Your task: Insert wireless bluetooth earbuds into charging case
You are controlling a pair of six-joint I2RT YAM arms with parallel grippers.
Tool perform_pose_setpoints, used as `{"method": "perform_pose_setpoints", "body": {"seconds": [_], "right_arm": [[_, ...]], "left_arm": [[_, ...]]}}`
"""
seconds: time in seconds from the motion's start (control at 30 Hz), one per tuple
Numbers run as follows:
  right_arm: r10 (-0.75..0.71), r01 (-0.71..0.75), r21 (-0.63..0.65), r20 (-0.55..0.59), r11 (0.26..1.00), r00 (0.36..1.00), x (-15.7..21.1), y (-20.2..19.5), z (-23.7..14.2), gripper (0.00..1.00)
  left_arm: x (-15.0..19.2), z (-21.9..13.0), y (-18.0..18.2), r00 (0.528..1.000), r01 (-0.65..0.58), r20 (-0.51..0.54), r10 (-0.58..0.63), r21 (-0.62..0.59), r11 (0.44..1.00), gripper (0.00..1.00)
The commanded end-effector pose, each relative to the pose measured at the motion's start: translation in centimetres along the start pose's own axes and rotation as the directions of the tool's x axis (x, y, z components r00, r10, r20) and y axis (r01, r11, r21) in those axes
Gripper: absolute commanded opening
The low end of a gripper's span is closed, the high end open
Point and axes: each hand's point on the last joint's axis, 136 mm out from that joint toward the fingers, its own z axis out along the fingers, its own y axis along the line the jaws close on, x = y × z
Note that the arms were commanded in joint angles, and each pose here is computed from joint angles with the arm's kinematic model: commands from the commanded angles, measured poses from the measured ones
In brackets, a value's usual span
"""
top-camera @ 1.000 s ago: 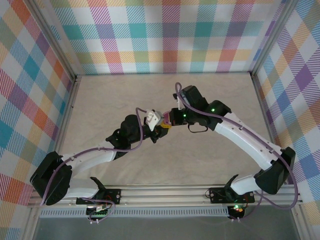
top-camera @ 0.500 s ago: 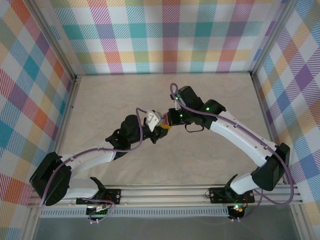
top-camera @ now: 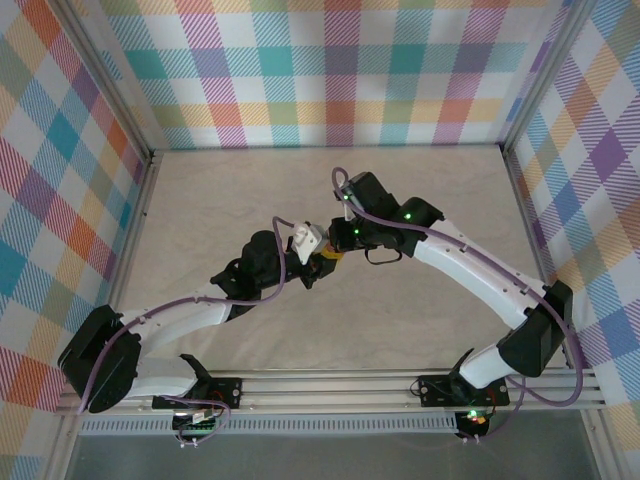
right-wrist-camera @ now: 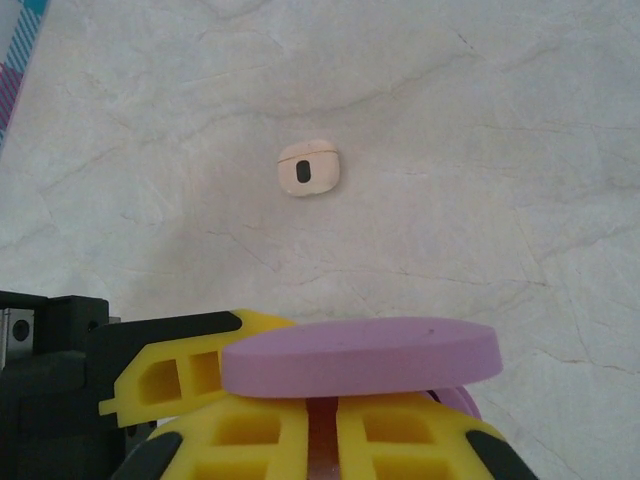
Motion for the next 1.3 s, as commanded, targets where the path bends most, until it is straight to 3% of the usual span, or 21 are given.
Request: {"method": "perform_pose_setpoints", "body": {"seconds": [0.0, 0.77, 1.27], "right_arm": [[-0.016, 0.015, -0.009, -0.026, 1.0, 1.0, 0.4, 0.7, -0.7, 0.15], [0.039, -0.04, -0.047, -0.02, 0.998, 0.999, 0.3, 1.4, -2.8, 0.33], [0.024, -0.021, -0.086, 0.032, 0.996, 0.999, -1.2, 1.6, -4.6, 0.34]], "left_arm": [[-2.8, -0.7, -0.7, 0.996, -0.034, 0.083, 0.033, 0.011, 0.999, 0.0], [-2.6, -1.0, -0.9, 0.997, -0.028, 0.076, 0.027, 0.008, 1.0, 0.0], [-2.6, -1.0, -1.2, 0.997, -0.036, 0.075, 0.035, 0.016, 0.999, 0.0]]}}
